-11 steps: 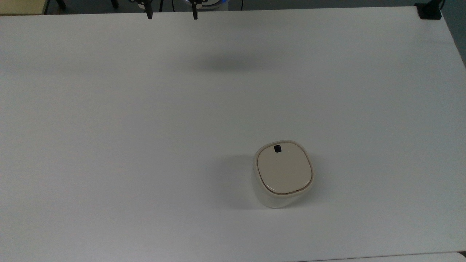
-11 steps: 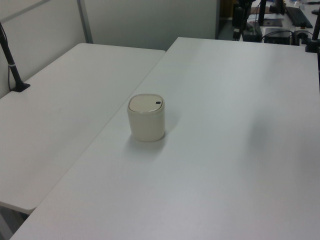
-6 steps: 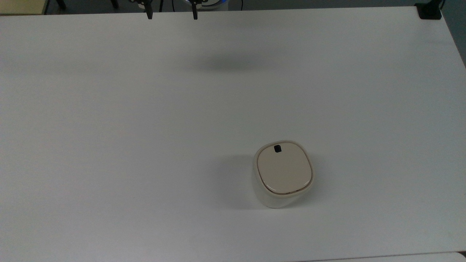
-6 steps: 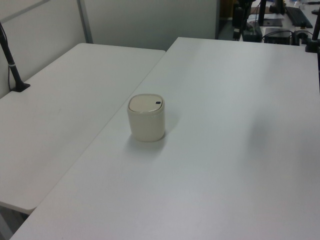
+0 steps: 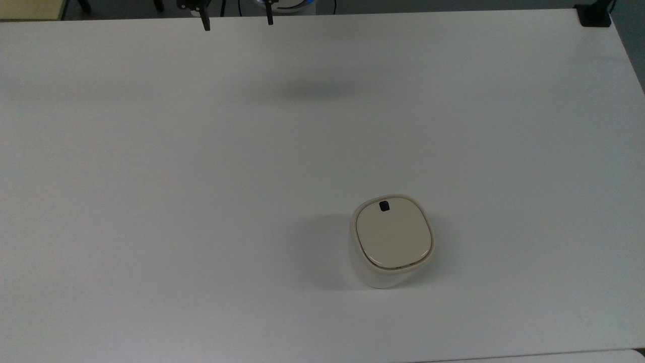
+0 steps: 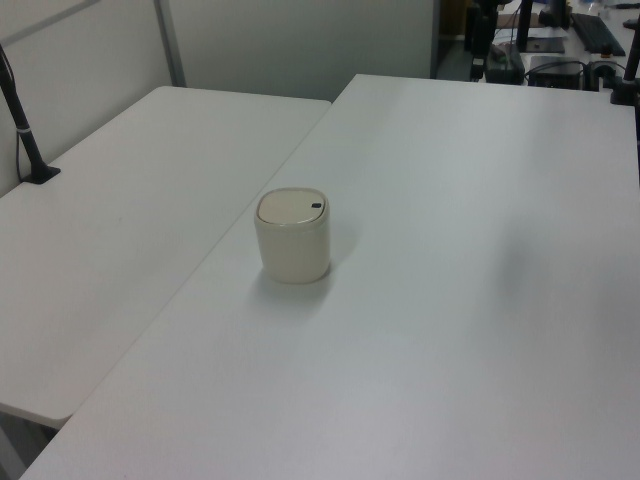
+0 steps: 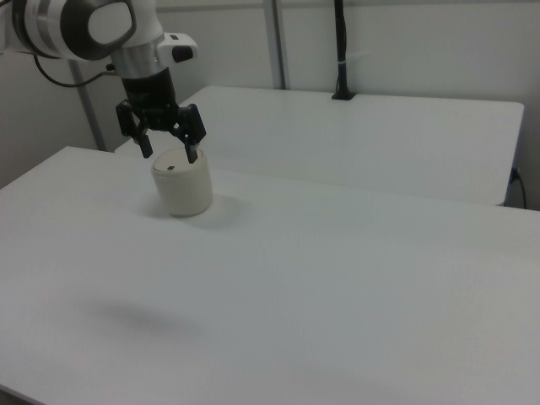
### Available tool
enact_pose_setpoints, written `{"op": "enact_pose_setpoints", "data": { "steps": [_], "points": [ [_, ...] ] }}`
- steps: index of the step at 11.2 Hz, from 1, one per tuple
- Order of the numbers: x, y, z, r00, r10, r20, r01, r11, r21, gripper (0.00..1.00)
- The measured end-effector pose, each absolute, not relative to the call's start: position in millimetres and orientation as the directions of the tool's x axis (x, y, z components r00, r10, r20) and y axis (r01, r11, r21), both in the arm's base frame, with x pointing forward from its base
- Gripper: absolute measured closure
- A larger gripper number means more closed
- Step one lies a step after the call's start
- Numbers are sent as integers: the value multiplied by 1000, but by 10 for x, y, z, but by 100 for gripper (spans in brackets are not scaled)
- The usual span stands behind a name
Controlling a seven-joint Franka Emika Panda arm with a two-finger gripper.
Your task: Open the trash bin
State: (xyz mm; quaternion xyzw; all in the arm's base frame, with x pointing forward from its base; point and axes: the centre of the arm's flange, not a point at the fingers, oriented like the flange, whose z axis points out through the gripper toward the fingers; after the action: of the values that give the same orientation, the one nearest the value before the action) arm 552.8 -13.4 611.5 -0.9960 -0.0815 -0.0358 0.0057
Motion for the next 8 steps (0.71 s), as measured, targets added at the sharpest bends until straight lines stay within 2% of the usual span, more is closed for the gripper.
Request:
{"op": "enact_pose_setpoints", "data": {
  "steps": [4,7,8],
  "points": [
    [5563,-66,6043,980,192,60,193,-981,-5,0],
    [5609,79,5956,975,215,47,216,-976,-7,4],
    [5623,131,5932,977,209,44,210,-978,-8,11]
  ]
}}
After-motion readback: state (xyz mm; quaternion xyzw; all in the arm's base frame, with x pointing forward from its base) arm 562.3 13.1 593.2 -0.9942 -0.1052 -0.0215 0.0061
